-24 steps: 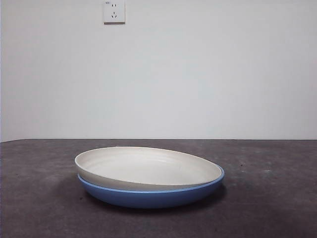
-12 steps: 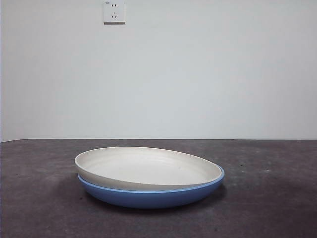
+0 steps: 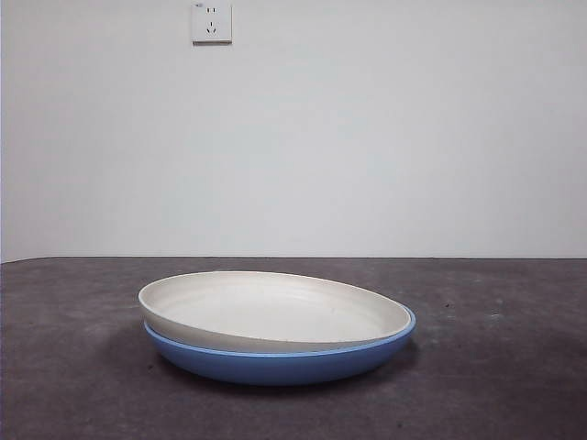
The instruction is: Pick up the white plate, put it on the blue plate, put it on desk
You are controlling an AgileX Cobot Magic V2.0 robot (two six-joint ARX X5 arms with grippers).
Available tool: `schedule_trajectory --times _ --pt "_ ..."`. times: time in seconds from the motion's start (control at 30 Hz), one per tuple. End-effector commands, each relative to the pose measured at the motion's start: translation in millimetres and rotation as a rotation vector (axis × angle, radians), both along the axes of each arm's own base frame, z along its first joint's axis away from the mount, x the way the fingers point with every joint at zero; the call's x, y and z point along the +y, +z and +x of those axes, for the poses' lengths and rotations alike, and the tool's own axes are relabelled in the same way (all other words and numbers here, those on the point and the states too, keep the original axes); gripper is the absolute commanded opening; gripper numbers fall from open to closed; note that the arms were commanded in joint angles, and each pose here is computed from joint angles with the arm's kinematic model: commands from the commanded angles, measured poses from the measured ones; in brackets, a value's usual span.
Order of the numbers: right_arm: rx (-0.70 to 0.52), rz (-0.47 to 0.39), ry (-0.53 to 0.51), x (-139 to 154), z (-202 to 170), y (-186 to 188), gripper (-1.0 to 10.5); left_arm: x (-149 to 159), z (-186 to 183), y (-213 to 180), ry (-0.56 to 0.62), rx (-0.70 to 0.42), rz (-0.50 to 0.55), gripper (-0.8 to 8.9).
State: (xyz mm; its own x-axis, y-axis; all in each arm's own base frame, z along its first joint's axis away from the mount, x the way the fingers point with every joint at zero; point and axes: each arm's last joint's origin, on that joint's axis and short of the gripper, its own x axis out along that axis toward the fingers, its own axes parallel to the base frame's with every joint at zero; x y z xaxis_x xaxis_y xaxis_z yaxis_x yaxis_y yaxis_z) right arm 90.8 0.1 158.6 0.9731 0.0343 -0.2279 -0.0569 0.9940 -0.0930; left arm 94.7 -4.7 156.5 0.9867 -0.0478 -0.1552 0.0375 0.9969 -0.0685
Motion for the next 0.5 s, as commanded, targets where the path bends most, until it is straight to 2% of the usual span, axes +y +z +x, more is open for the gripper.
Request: schedule_trajectory --times 0.03,0.33,0.5 --pt "-0.006 0.020 -0.013 -0.5 0.7 -1.8 0.3 0.1 0.8 -7.1 0.003 0.023 -0.001 0.21" --pt "-0.001 0.073 -0.045 -1.1 1.8 -6.0 0.3 0.1 0.8 -7.1 0.003 0.023 -0.001 0.21" --pt "-0.001 0.073 -0.047 -1.1 1.8 -6.0 0.3 0.1 0.8 -7.1 0.003 0.023 -0.001 0.21"
